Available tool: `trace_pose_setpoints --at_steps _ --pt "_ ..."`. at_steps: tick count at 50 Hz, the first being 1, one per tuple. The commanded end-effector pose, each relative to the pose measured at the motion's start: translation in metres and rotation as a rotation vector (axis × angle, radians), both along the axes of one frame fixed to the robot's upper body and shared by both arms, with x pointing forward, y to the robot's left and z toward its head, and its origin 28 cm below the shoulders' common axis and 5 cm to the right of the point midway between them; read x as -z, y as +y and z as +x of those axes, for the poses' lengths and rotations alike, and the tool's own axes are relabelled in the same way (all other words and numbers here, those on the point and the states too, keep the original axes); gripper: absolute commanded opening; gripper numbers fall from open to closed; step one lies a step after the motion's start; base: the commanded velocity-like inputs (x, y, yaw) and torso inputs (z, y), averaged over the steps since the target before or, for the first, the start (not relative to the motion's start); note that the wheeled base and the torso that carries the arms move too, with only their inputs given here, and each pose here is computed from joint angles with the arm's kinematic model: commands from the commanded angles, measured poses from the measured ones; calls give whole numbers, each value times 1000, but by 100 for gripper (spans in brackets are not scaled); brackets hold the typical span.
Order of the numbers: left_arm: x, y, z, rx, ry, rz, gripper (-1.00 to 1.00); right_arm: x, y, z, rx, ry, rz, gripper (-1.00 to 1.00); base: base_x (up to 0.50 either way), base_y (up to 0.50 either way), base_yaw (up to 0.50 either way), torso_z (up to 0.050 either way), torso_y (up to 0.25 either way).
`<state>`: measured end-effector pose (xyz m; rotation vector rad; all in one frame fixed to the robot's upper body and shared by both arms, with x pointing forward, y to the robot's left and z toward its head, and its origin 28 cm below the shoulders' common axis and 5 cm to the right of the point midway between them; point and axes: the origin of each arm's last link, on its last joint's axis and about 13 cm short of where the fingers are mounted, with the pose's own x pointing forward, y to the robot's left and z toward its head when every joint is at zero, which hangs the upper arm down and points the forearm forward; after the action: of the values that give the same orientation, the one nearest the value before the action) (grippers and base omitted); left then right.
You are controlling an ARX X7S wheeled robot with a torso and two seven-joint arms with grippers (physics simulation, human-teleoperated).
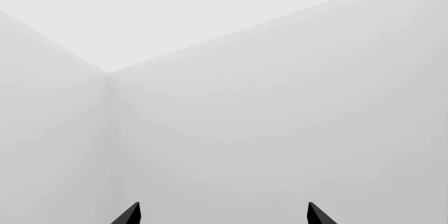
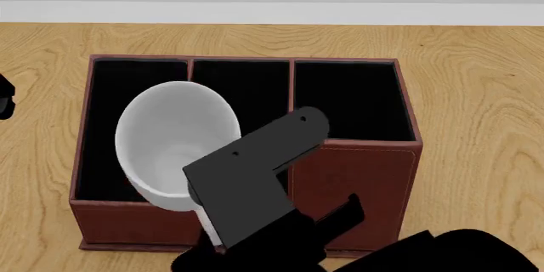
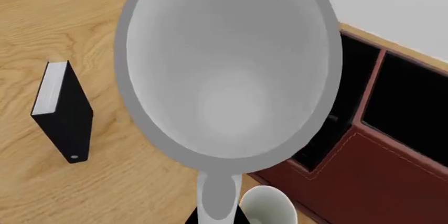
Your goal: Pick up the white mug and place it to the right of the caddy.
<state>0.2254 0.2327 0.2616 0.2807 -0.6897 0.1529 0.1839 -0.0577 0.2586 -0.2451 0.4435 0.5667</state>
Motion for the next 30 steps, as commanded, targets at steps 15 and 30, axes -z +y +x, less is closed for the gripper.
trace_pose_setpoints --at_steps 15,30 --pt "2 -1 1 3 2 -2 100 -53 -31 -7 196 -229 104 -100 0 0 0 0 0" --pt "3 -1 3 9 5 -4 100 -71 -54 -5 350 -286 146 -100 0 0 0 0 1"
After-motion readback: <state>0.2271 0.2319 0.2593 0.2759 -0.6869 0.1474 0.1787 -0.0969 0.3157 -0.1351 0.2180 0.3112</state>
